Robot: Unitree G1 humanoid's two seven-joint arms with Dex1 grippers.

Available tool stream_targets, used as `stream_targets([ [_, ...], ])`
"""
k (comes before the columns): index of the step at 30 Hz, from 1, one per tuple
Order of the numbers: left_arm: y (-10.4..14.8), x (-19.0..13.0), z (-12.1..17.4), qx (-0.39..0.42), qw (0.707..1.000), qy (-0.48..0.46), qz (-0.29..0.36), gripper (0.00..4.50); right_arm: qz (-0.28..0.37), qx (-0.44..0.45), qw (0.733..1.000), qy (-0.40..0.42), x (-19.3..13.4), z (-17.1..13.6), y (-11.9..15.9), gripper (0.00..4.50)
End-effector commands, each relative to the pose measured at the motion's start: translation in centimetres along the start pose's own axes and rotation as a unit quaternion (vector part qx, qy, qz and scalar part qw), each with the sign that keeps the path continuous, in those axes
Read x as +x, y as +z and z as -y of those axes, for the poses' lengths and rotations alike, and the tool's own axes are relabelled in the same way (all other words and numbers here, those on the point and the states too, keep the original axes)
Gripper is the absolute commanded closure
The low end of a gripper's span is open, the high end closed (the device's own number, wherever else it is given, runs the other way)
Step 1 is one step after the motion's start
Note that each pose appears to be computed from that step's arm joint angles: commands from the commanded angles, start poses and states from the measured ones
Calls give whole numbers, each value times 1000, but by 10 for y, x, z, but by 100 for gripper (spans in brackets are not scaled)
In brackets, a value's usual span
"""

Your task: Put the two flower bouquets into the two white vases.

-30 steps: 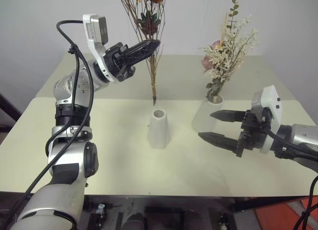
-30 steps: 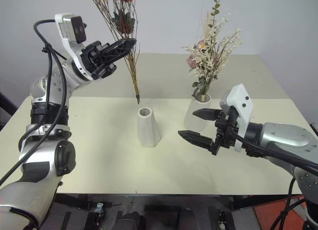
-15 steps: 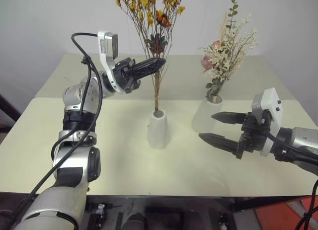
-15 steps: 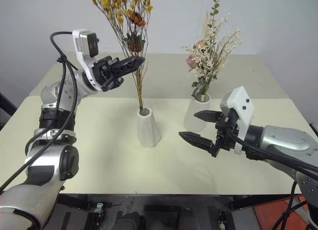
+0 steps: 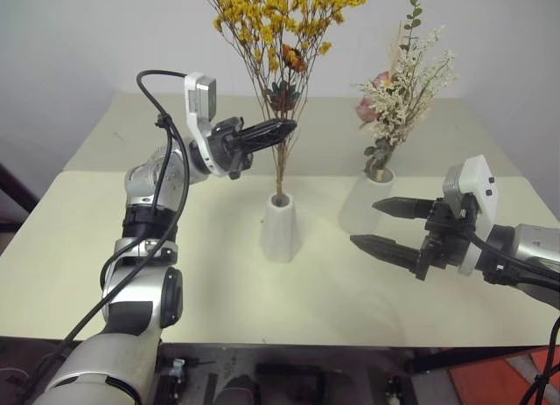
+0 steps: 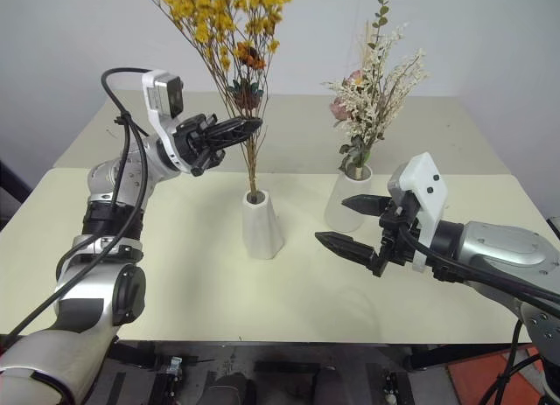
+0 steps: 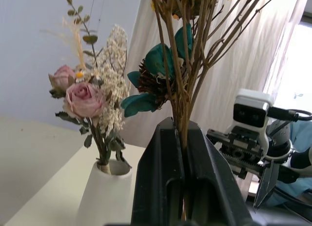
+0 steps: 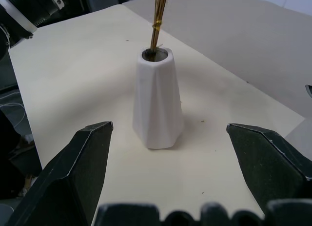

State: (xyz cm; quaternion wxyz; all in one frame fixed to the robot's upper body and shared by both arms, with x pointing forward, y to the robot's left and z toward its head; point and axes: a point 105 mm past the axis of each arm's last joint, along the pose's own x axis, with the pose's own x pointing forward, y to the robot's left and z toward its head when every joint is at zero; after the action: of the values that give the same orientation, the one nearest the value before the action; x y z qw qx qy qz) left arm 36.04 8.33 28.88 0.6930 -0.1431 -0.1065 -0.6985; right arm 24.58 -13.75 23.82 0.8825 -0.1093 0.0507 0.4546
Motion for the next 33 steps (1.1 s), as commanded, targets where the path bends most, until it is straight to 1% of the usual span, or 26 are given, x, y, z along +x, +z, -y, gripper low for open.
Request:
stream_targets([
  [1,2,1,2,17,1000,-7,1,449,20,-24,999,-12,-5,0,11,0],
  [6,-5,-2,3,14,1000,-4,5,449,25,-19,999,-16,-5,0,11,0],
  [10,-17,-8,9,40,999,-12,-16,449,26,-17,999,-20,-5,1,10,0],
  [13,-23,-11,12,33,999,-9,-19,449,26,-17,999,-22,-5,2,9,0],
  [19,-28,-12,12,31,999,4,-16,449,26,-17,999,-23,-5,3,7,0],
  [21,-27,-12,10,31,999,14,-6,449,26,-17,999,-24,-5,3,7,0],
  [23,-24,-10,5,35,999,35,9,401,26,-18,999,-24,-4,4,7,0],
  [25,-21,-11,6,34,999,28,15,353,26,-19,999,-24,-4,4,7,0],
  [30,-21,-18,18,39,999,-9,-4,188,25,-21,999,-24,-4,5,6,0],
  [33,-19,-23,25,39,999,-23,-5,96,23,-21,999,-25,-4,5,4,0],
])
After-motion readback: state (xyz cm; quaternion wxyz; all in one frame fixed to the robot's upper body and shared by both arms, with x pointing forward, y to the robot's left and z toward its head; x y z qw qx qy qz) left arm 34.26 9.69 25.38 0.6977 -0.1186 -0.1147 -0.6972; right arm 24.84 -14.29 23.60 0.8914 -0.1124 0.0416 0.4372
